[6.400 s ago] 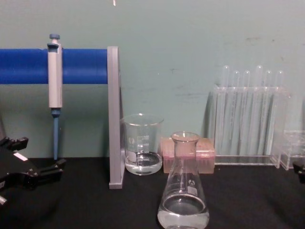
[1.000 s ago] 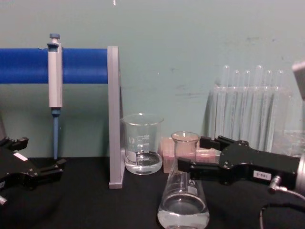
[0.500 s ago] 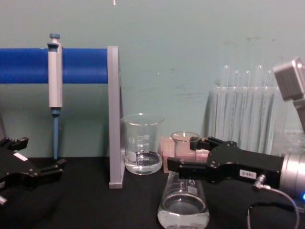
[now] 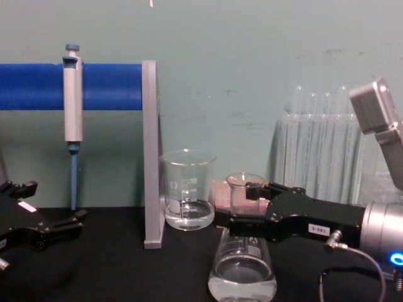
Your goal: Grasp the erlenmeyer flask with one hand, shake it three times, then place it back.
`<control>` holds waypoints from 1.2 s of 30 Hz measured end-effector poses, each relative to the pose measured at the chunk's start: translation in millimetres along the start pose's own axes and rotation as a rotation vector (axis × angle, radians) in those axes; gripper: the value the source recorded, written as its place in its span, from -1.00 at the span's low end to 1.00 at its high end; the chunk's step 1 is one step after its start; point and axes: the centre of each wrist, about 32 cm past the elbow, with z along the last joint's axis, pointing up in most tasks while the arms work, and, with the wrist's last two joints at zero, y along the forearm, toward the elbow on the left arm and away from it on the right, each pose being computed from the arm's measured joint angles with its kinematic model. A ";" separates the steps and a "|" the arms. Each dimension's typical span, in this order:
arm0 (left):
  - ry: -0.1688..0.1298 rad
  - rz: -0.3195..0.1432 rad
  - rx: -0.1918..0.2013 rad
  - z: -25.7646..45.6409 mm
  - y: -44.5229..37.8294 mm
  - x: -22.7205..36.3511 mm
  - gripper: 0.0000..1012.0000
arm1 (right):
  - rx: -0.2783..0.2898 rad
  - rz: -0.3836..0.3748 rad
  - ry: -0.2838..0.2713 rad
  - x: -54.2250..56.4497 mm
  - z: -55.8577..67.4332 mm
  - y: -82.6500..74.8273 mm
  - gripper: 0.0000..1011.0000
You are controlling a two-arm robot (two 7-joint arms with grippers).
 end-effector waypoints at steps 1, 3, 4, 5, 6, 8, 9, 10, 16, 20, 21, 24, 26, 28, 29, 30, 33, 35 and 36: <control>0.000 0.000 0.000 0.0 0.0 0.0 0.98 | -0.001 0.000 0.001 0.0 0.0 0.1 0.98; 0.000 0.000 0.000 0.0 0.0 0.0 0.98 | -0.004 -0.002 0.005 0.1 -0.2 0.4 0.98; 0.000 0.000 0.000 0.0 0.0 0.0 0.98 | -0.005 -0.003 0.007 0.2 -0.1 0.4 0.98; 0.000 0.000 0.000 0.0 0.0 0.0 0.98 | -0.006 -0.004 0.009 0.3 -0.1 0.4 0.98; 0.000 0.000 0.000 0.0 0.0 0.0 0.98 | -0.007 -0.005 0.011 0.3 -0.1 0.4 0.98; 0.000 0.000 0.000 0.0 0.0 0.0 0.98 | -0.007 -0.006 0.011 0.3 -0.1 0.4 0.98; 0.000 0.000 0.000 0.0 0.0 0.0 0.98 | -0.007 -0.006 0.011 0.3 -0.1 0.4 0.98; 0.000 0.000 0.000 0.0 0.0 0.0 0.98 | -0.006 -0.006 0.010 0.4 0.0 0.4 0.98; 0.000 0.000 0.000 0.0 0.0 0.0 0.98 | -0.006 -0.005 0.010 0.5 0.0 0.2 0.98; 0.000 0.000 0.000 0.0 0.0 0.0 0.98 | -0.005 -0.005 0.009 0.5 -0.1 0.1 0.98; 0.000 0.000 0.000 0.0 0.0 0.0 0.98 | -0.005 -0.005 0.009 0.6 -0.1 0.0 0.98; 0.000 0.000 0.000 0.0 0.0 0.0 0.98 | -0.005 -0.005 0.009 0.6 -0.1 -0.1 0.98; 0.000 0.000 0.000 0.0 0.0 0.0 0.98 | -0.005 -0.005 0.008 0.6 -0.1 -0.1 0.98; 0.000 0.000 0.000 0.0 0.0 0.0 0.98 | -0.004 -0.005 0.008 0.6 -0.1 -0.1 0.98; 0.000 0.000 0.000 0.0 0.0 0.0 0.98 | -0.004 -0.005 0.008 0.5 -0.1 -0.2 0.94; 0.000 0.000 0.000 0.0 0.0 0.0 0.98 | -0.004 -0.005 0.008 0.5 -0.1 -0.1 0.90; 0.000 0.000 0.000 0.0 0.0 0.0 0.98 | -0.004 -0.005 0.007 0.5 0.0 -0.1 0.80; 0.000 0.000 0.000 0.0 0.0 0.0 0.98 | -0.003 -0.005 0.007 0.5 0.0 -0.1 0.68; 0.000 0.000 0.000 0.0 0.0 0.0 0.98 | -0.003 -0.005 0.007 0.5 0.0 -0.1 0.66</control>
